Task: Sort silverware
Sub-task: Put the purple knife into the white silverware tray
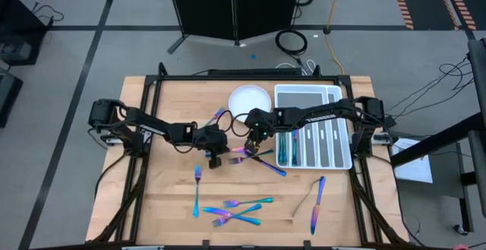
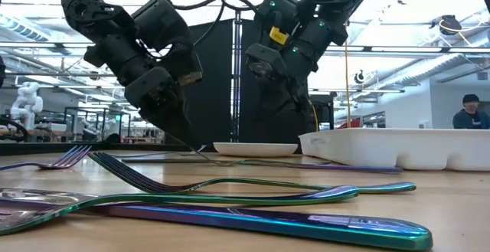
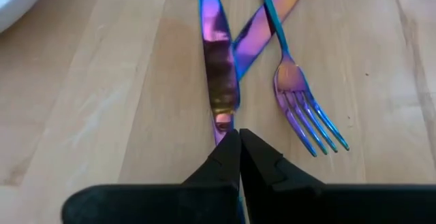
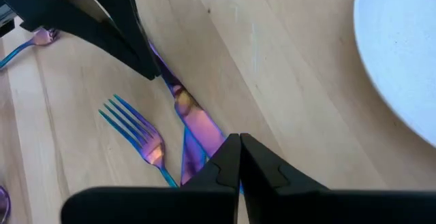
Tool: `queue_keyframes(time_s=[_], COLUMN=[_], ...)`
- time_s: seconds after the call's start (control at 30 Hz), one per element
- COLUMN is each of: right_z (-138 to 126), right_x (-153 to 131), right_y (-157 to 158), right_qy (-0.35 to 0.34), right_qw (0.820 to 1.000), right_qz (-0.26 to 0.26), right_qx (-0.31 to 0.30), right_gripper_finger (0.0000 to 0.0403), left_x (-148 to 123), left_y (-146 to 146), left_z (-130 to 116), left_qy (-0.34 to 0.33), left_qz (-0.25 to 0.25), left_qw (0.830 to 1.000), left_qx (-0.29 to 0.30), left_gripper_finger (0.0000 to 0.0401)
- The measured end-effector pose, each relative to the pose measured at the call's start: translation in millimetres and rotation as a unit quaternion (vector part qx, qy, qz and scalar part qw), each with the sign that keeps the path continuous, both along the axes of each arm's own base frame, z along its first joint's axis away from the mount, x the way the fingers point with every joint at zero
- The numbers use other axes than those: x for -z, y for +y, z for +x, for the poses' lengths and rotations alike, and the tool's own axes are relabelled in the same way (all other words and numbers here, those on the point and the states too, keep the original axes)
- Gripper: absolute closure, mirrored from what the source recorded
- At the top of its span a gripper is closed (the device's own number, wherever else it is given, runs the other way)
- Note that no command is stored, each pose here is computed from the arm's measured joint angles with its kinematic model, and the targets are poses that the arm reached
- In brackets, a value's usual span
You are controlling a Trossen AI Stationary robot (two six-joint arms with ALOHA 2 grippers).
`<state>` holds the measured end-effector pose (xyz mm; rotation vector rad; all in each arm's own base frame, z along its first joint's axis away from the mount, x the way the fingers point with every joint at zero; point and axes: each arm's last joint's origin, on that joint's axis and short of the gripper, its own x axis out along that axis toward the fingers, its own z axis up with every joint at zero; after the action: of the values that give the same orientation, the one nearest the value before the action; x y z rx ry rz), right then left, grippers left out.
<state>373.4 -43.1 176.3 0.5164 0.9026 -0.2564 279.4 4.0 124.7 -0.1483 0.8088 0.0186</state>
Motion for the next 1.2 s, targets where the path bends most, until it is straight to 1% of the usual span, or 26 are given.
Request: queue_keyframes(time_s=[0.1,0.2,0.33,0.4,0.5,0.57,0.7,0.77,0.83,0.93,1.2], right_z=[0,1,1,1,2,2,2,3,3,4,4], right_x=[0,-1,-1,-1,-1,-1,-1,-2,-2,-2,-3], right_y=[2,6,12,15,17,17,17,17,17,17,17], right_qy=[-0.001,-0.001,0.0,0.0,-0.002,-0.004,-0.005,-0.008,-0.009,-0.015,-0.018], right_qw=[1.0,1.0,1.0,1.0,1.0,1.0,1.0,1.0,1.0,1.0,1.0], right_qz=[0.0,0.002,0.002,0.002,0.001,0.001,0.0,-0.001,0.001,0.001,0.001], right_qx=[-0.002,-0.009,-0.018,-0.021,-0.023,-0.023,-0.022,-0.021,-0.018,-0.018,-0.018], right_gripper_finger=[0.0403,0.0403,0.0403,0.0403,0.0403,0.0403,0.0403,0.0403,0.0403,0.0403,0.0403], left_x=[-2,-10,-28,-36,-41,-37,-23,-19,-14,-12,-4], left_y=[0,0,0,-1,-4,-7,-11,-12,-11,-10,-10], left_z=[0,-4,-23,-36,-51,-60,-70,-69,-69,-67,-64], left_qy=[-0.003,-0.002,0.031,0.061,0.083,0.09,0.11,0.103,0.111,0.112,0.122], left_qz=[-0.001,-0.002,-0.004,-0.009,-0.024,-0.039,-0.042,-0.042,-0.037,-0.019,-0.014], left_qw=[1.0,1.0,1.0,0.998,0.996,0.994,0.992,0.993,0.992,0.993,0.992], left_qx=[0.0,0.001,0.002,0.008,0.026,0.04,0.047,0.045,0.041,0.033,0.038], left_gripper_finger=[0.0399,0.04,0.04,0.04,0.04,0.04,0.04,0.04,0.04,0.04,0.04])
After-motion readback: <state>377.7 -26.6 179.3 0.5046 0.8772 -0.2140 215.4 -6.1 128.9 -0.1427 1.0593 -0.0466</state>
